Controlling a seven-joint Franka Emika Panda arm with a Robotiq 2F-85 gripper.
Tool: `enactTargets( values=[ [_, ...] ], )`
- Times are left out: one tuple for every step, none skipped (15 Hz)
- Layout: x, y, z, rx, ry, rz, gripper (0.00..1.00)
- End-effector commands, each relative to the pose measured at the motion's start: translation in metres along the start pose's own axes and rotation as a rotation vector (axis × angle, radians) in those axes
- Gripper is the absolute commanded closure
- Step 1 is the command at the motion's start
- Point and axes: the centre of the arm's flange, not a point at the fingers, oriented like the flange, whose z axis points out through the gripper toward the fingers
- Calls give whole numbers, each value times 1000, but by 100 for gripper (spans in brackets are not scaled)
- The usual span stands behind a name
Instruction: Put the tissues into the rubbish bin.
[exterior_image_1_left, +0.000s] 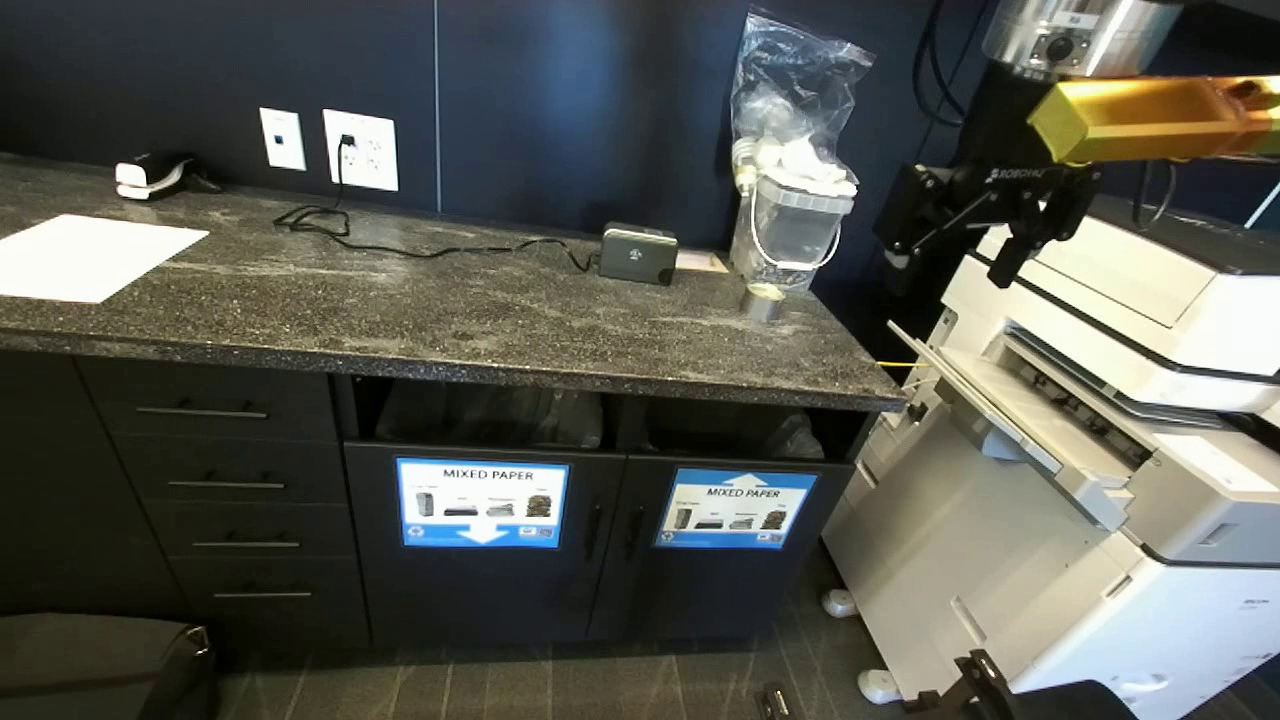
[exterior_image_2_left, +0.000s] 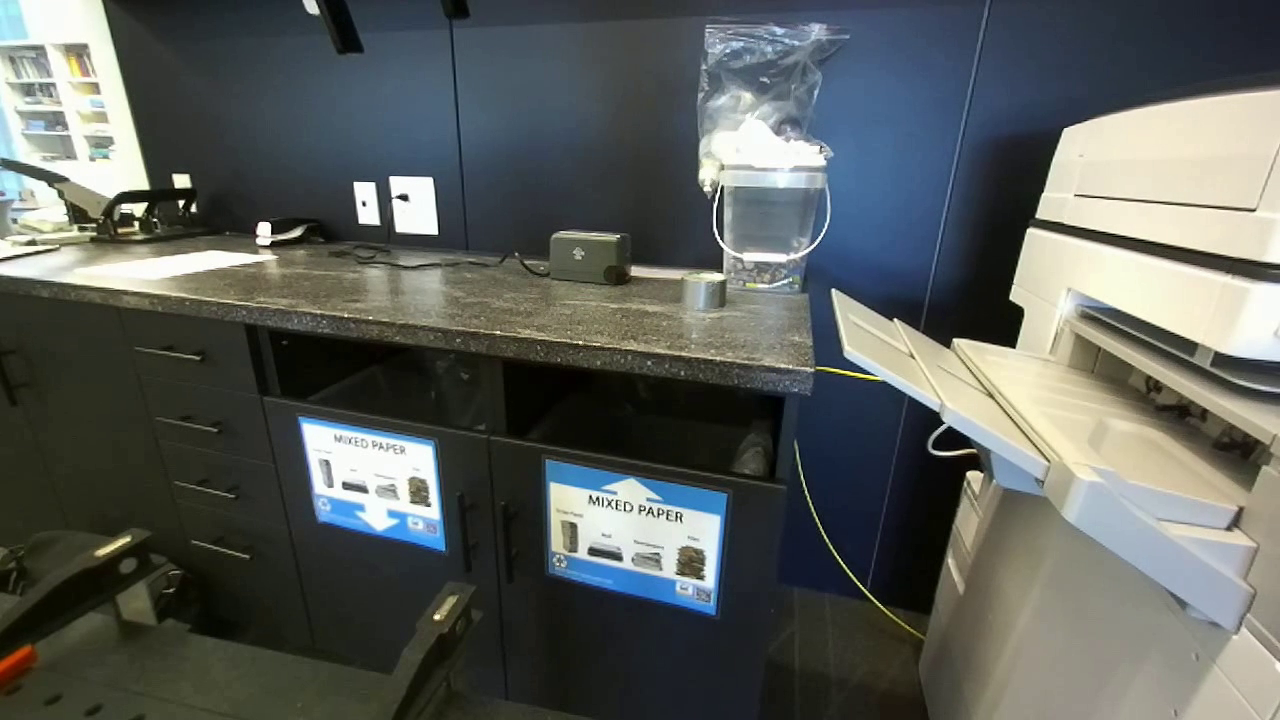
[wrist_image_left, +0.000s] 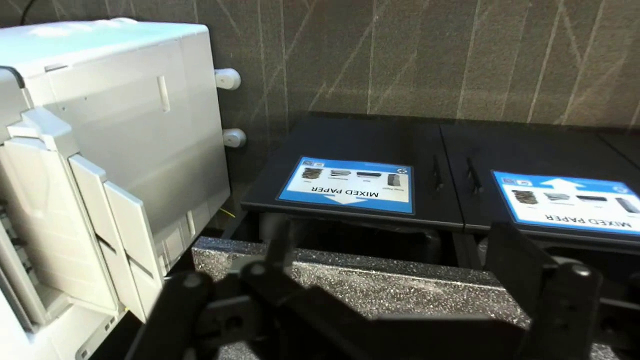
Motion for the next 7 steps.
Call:
enactTargets(
  values=[
    [-11, 7, -6, 11, -10, 74, 0],
    [-12, 9, -6, 8, -22, 105, 0],
    [-13, 11, -4, -1, -33, 139, 0],
    [-5, 9, 2, 3, -32, 77, 0],
    [-5, 10, 3, -1, -36, 83, 0],
    [-5, 10, 4, -1, -38, 83, 0],
    [-5, 10, 5, -2, -39, 82, 0]
  ],
)
